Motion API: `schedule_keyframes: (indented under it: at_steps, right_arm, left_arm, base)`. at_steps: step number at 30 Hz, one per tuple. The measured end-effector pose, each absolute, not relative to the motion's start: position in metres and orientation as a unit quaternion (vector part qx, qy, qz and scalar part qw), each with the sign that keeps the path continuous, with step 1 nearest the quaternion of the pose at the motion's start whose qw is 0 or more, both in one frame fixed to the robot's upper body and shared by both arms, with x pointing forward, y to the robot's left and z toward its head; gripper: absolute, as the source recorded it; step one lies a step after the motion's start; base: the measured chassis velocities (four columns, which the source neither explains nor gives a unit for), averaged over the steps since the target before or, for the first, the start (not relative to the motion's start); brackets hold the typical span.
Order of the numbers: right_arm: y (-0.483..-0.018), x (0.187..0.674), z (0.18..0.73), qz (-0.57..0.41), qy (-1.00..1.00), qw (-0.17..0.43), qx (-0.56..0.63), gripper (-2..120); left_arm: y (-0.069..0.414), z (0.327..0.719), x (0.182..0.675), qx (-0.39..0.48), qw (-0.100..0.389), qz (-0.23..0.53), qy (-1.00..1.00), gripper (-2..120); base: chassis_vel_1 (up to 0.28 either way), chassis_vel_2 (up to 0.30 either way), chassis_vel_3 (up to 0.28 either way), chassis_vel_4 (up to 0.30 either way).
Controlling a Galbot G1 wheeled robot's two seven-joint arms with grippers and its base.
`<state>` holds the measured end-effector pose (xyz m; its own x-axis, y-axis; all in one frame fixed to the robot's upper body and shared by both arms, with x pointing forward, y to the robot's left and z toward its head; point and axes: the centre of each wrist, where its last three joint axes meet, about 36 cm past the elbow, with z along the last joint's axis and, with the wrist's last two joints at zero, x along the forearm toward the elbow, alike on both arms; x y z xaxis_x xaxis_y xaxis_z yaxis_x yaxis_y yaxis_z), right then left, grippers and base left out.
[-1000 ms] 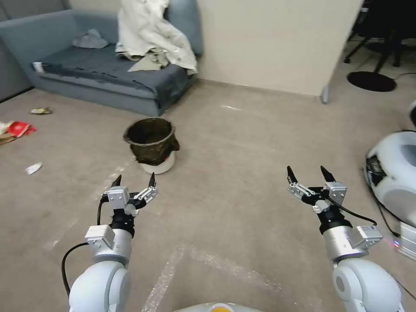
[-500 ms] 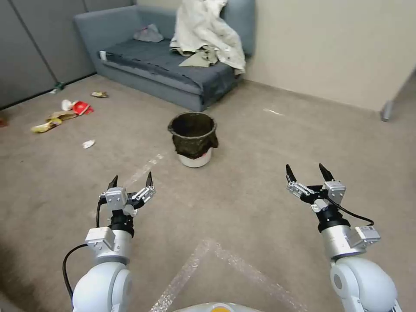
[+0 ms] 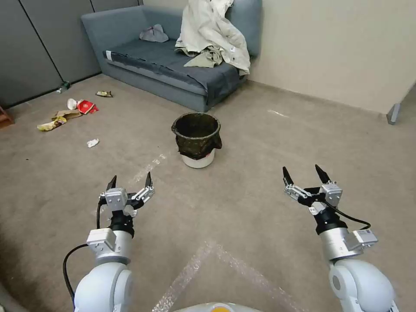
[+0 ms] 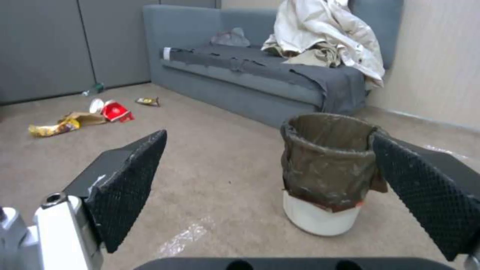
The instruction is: Pick up the trash can from the floor.
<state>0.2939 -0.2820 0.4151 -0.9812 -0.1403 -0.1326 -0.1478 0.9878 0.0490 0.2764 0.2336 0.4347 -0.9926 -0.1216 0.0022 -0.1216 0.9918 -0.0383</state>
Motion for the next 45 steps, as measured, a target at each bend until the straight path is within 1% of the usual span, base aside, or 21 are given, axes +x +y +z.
schedule_keyframes:
  at_steps: [11, 40, 42, 44, 45]
  right_arm:
    - [-0.281, 0.294, 0.415, 0.031, 0.994, 0.065, -0.078, 100]
    - [-0.277, 0.297, 0.412, 0.035, 0.994, 0.061, -0.086, 100]
    - [-0.277, 0.298, 0.412, 0.035, 0.993, 0.063, -0.089, 100]
    - [-0.276, 0.298, 0.413, 0.036, 0.993, 0.067, -0.093, 100]
    - [-0.276, 0.298, 0.413, 0.036, 0.993, 0.067, -0.093, 100]
  left_arm:
    - [0.235, 0.432, 0.279, -0.065, 0.004, -0.017, 0.998, 100]
    - [0.237, 0.424, 0.294, -0.066, 0.007, -0.024, 0.997, 100]
    - [0.236, 0.427, 0.299, -0.069, 0.000, -0.032, 0.997, 100]
    - [0.234, 0.431, 0.308, -0.075, -0.019, -0.048, 0.996, 100]
    - [0.234, 0.431, 0.308, -0.075, -0.019, -0.048, 0.996, 100]
  base:
    - [-0.197, 0.189, 0.210, -0.198]
    - [-0.177, 0.180, 0.177, -0.179]
    - [-0.074, 0.115, 0.123, -0.089]
    - [-0.047, 0.071, 0.055, -0.045]
    - [-0.038, 0.051, 0.055, -0.023]
